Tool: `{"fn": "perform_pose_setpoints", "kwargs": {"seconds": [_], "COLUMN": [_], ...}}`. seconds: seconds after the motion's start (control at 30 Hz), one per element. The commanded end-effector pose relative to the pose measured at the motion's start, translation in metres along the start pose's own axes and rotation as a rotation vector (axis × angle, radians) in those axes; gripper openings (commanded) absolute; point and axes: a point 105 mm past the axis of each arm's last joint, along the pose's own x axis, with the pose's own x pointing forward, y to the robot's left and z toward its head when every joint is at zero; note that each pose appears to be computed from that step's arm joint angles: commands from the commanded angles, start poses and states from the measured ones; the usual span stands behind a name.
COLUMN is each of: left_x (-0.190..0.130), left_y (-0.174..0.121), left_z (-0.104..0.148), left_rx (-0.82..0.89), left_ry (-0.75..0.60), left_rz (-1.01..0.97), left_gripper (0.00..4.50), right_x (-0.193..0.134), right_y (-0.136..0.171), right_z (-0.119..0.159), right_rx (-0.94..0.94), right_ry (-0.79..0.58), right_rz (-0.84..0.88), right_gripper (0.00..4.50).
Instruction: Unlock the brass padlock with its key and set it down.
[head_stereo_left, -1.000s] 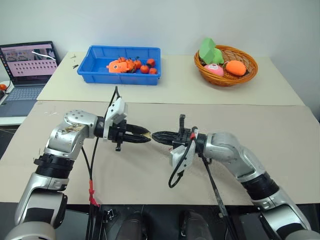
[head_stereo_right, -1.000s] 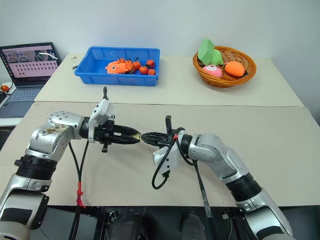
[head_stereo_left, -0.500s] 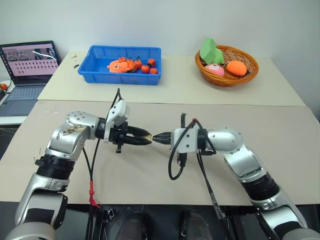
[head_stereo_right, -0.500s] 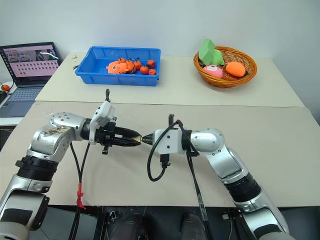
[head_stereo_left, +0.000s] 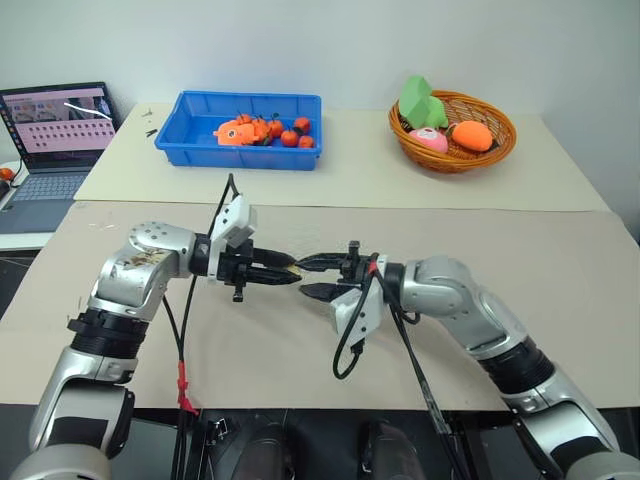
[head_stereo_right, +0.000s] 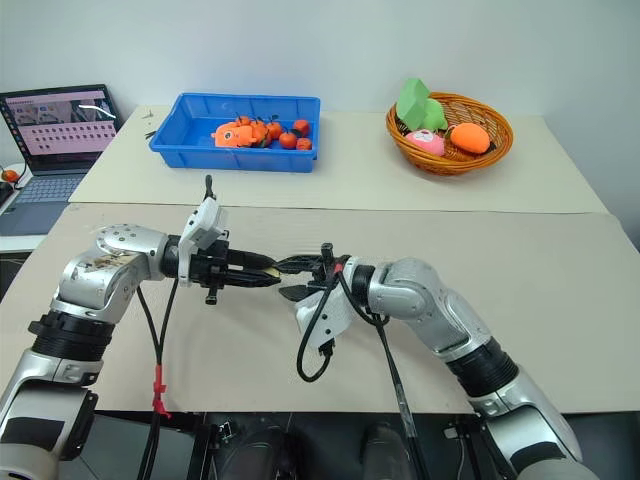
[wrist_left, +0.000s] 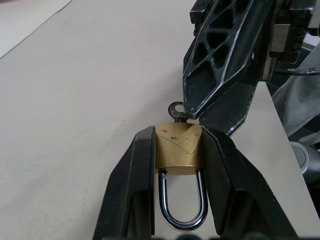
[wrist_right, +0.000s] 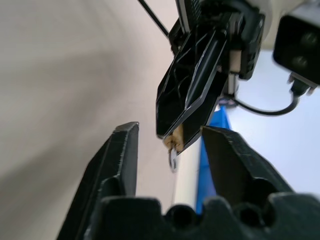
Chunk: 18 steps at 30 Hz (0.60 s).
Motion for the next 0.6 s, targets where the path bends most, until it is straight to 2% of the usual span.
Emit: {"fn": "perform_pose_setpoints", "kwargs": {"seconds": [0.03,0.2,0.6], "left_x": [-0.0025,-0.0019,-0.0020], "left_y": [-0.0018,-0.0018,-0.0010], "left_z": [0.0138,0.0143,0.0153], "left_rx": [0.055,0.056,0.061], "left_ry": [-0.017,-0.017,-0.016], "left_rz": [-0.001,-0.002,-0.001], "left_gripper": [0.84,0.84,0.84], "right_x": [-0.0021,0.0016,0.0078], "right_y": [-0.0164,-0.0219,-0.0257], "right_z": [0.0014,-0.0025,0.0019], "right_rx": [-0.125,-0.200,-0.204], "right_ry": [-0.010,0.006,-0.006], "right_rz": [-0.098,-0.163,-0.215], "right_gripper": [2.33,2.33,2.33]}}
